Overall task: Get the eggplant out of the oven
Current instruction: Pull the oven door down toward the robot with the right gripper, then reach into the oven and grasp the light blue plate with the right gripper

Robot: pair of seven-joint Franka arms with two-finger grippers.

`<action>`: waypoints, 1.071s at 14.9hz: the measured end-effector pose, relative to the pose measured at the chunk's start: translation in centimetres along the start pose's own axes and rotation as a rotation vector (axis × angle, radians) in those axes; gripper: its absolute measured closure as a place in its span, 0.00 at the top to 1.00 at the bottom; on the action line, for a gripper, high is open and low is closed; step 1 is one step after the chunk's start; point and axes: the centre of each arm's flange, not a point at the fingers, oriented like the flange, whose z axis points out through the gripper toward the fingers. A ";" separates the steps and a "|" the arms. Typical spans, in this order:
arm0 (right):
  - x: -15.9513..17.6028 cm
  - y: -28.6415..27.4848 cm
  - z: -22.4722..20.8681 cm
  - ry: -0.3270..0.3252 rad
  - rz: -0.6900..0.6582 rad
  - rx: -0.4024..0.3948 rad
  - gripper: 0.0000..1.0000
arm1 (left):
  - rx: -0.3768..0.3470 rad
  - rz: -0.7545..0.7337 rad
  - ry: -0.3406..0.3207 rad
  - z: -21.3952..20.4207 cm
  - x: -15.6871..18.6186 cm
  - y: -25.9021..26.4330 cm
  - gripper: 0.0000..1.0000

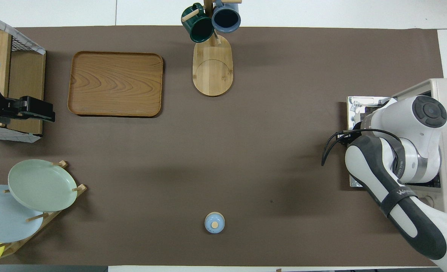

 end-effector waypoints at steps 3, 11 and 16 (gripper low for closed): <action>0.6 -1.6 -1.3 0.000 0.019 0.000 0.01 | 0.000 0.000 0.000 0.0 0.0 0.0 1.00; 2.1 -1.5 -7.8 0.012 0.053 -0.048 0.51 | 0.000 -0.002 0.000 0.0 0.0 -0.1 1.00; 1.2 4.0 -9.5 -0.042 0.149 -0.085 0.52 | 0.000 -0.003 0.000 0.0 0.0 -0.1 1.00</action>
